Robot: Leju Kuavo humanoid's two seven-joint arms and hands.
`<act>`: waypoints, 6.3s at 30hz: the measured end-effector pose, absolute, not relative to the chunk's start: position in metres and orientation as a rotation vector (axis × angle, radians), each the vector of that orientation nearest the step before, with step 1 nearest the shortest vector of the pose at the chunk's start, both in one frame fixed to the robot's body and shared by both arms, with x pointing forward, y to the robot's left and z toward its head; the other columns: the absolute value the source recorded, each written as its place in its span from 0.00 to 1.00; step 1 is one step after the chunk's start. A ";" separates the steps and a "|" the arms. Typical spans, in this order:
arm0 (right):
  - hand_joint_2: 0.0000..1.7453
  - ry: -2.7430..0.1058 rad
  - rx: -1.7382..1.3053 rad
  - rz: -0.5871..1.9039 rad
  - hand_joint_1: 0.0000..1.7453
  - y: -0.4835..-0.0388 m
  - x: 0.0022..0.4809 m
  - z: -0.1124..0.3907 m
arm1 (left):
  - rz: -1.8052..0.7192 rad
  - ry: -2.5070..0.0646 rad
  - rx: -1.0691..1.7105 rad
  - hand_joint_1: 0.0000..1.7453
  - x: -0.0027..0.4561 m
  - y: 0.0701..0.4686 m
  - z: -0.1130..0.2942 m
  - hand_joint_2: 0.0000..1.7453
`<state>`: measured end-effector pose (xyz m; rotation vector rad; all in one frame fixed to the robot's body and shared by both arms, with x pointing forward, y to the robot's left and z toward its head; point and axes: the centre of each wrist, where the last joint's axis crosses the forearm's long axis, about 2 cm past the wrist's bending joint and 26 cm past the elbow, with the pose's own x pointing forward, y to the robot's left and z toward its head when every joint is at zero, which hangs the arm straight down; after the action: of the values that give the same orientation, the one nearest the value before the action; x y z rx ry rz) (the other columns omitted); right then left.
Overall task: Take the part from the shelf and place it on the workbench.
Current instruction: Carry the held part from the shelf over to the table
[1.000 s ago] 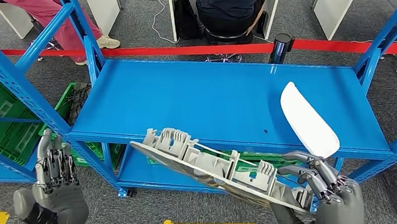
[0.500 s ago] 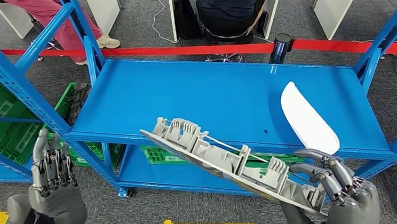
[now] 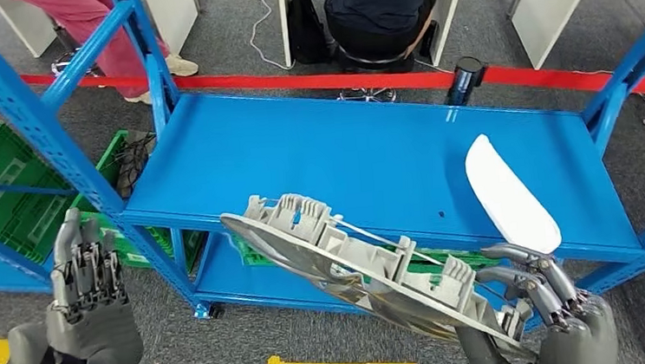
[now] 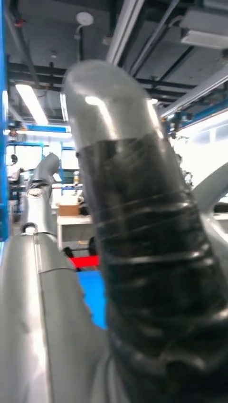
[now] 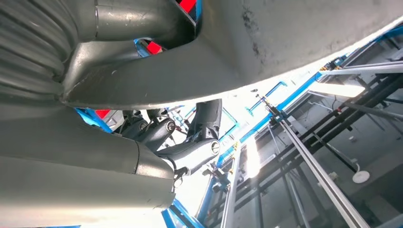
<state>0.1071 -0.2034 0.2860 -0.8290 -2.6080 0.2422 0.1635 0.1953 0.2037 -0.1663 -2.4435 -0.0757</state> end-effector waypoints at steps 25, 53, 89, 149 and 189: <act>1.00 -2.566 -0.825 0.243 1.00 -0.205 0.106 0.284 | -0.087 -2.439 -0.184 0.00 0.161 0.195 0.204 0.00; 1.00 -2.554 -0.829 0.254 1.00 -0.206 0.106 0.282 | -0.095 -2.439 -0.196 0.00 0.160 0.195 0.204 0.00; 1.00 -2.519 -0.798 0.245 1.00 -0.214 0.110 0.283 | -0.123 -2.439 -0.202 0.00 0.164 0.193 0.214 0.00; 1.00 -2.463 -0.754 0.261 1.00 -0.225 0.120 0.283 | -0.155 -2.436 -0.229 0.00 0.168 0.187 0.220 0.00; 1.00 -2.435 -0.781 0.309 1.00 -0.235 0.122 0.282 | -0.129 -2.442 -0.255 0.00 0.169 0.178 0.224 0.00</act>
<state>0.1221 -0.2349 0.2815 -0.7814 -2.4352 0.3089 0.1691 0.1779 0.2244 -0.2553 -2.4419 -0.1290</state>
